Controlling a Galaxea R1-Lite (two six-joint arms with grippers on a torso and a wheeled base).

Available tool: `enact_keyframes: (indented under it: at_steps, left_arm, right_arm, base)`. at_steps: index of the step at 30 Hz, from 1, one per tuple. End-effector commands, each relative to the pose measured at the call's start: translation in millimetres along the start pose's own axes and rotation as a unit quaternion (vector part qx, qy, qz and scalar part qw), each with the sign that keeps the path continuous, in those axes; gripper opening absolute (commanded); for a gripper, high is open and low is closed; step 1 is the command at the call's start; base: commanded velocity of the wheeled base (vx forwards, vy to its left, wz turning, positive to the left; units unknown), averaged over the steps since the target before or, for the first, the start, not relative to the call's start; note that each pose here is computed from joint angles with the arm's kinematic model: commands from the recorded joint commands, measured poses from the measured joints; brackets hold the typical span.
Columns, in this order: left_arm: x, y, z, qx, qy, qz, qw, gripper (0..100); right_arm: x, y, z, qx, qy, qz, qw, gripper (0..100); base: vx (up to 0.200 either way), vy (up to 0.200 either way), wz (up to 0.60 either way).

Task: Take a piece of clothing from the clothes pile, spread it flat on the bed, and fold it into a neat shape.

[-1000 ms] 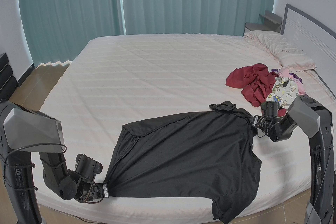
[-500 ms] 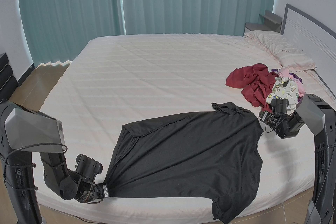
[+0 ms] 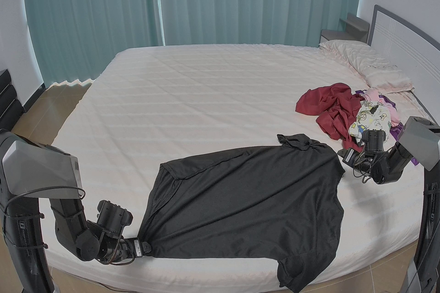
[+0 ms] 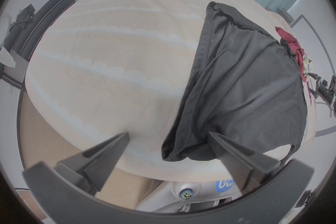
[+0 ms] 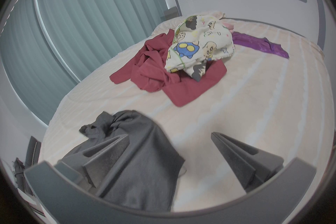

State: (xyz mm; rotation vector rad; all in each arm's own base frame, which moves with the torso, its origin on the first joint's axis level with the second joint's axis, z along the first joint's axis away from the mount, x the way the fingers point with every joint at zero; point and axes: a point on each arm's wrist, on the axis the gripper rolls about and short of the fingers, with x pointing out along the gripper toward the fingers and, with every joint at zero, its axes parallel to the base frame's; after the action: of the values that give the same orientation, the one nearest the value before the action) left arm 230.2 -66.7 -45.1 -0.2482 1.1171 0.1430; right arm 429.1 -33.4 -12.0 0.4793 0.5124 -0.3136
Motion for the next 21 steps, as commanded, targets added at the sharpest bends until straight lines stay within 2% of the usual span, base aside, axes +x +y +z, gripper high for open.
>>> enact_keyframes:
  at_steps: [1,4,5,6,8,9,10,11,14,21]
  left_arm:
    - [-26.8,-0.6,16.1,-0.016,-0.043,-0.052,0.9976,100]
    - [-36.4,0.6,21.5,-0.023,-0.055,-0.072,0.9956,100]
    - [-50.1,2.6,30.8,-0.033,-0.076,-0.103,0.9912,100]
    - [-53.3,3.2,32.9,-0.036,-0.081,-0.11,0.99,100]
    - [-59.4,4.7,38.3,-0.042,-0.092,-0.124,0.9872,100]
    - [-59.8,4.4,38.9,-0.042,-0.094,-0.125,0.9868,100]
    - [-60.6,4.0,41.2,-0.044,-0.096,-0.131,0.9857,100]
    - [-60.3,3.2,42.6,-0.045,-0.098,-0.133,0.9852,100]
    - [-58.6,3.6,40.5,-0.041,-0.089,-0.138,0.9855,100]
    - [-54.0,0.1,44.9,-0.06,-0.082,-0.15,0.9834,100]
  right_arm:
    - [-58.2,0.3,0.1,0.02,0.035,0.03,0.9988,100]
    - [-71.0,-2.0,-2.7,0.02,0.046,0.032,0.9982,100]
    - [-87.8,-4.2,-6.3,0.027,0.057,0.034,0.9975,100]
    - [-92.5,-3.2,-7.8,0.034,0.058,0.035,0.9971,100]
    - [-103.8,-0.4,-10.6,0.075,0.062,0.039,0.9945,100]
    - [-104.8,-0.1,-10.9,0.082,0.063,0.039,0.9939,100]
    - [-109.8,0.2,-14.4,0.113,0.073,0.041,0.9901,100]
    - [-112.9,0.2,-17.9,0.126,0.082,0.042,0.9878,100]
    - [-122.6,-5.0,-29.1,0.133,0.108,0.045,0.9841,100]
    - [-142.0,-14.0,-44.7,0.141,0.138,0.102,0.9751,100]
  base:
    - [0.0,0.0,0.0]
    - [0.0,0.0,0.0]
    - [0.0,0.0,0.0]
    - [0.0,0.0,0.0]
    - [0.0,0.0,0.0]
    - [0.0,0.0,0.0]
    - [0.0,0.0,0.0]
    - [0.0,0.0,0.0]
    - [0.0,0.0,0.0]
    - [0.0,0.0,0.0]
